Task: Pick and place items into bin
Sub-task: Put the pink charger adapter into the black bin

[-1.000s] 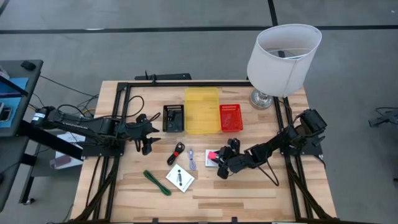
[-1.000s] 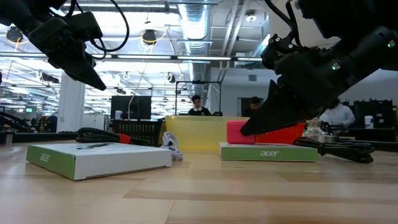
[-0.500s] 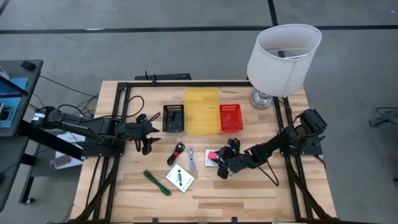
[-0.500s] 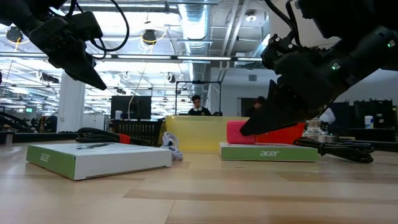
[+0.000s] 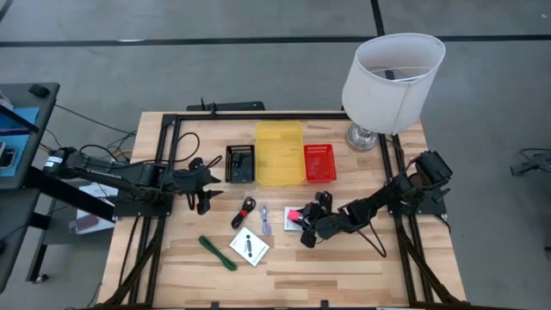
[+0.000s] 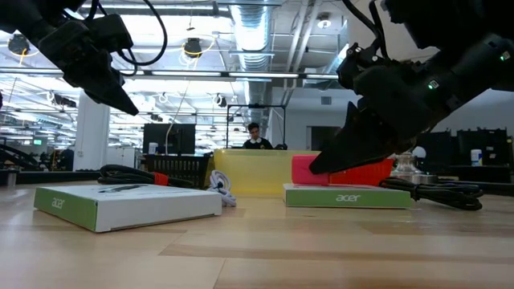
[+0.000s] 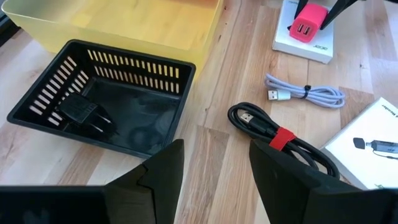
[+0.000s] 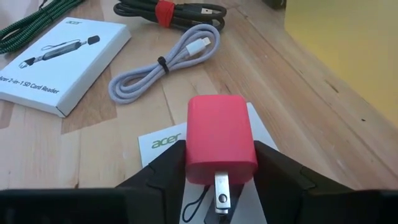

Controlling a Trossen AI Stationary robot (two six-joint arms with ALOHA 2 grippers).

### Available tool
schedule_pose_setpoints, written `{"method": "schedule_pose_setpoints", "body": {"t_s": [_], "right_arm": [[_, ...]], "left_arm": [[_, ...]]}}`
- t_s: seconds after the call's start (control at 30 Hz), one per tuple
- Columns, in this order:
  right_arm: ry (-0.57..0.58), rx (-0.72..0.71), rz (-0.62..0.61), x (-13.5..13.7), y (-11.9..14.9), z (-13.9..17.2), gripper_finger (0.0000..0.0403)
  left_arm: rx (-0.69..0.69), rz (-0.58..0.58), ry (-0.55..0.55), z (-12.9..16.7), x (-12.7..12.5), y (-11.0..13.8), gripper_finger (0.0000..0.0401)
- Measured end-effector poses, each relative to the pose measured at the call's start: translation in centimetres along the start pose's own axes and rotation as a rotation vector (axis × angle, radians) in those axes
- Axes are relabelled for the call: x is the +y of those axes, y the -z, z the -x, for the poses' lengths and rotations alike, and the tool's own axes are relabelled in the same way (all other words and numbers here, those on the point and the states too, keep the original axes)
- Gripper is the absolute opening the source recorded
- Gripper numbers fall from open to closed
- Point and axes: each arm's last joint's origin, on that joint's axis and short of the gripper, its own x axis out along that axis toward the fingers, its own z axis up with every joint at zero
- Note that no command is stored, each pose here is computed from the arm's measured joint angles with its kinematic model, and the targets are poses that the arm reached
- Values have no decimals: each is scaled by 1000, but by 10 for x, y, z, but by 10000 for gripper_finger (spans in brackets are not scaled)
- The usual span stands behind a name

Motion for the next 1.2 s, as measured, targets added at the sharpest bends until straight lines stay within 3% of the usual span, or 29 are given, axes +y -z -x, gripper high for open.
{"method": "schedule_pose_setpoints", "body": {"t_s": [0.43, 0.77, 1.2], "right_arm": [[-18, -23, 16, 4, -7, -1, 148], [-5, -66, 151, 15, -44, -7, 148], [48, -83, 326, 19, -100, -13, 148]], "left_arm": [[-120, -1, 34, 1, -3, -12, 176], [-268, 11, 71, 4, -7, -26, 176], [-268, 145, -11, -5, -7, -27, 176]]}}
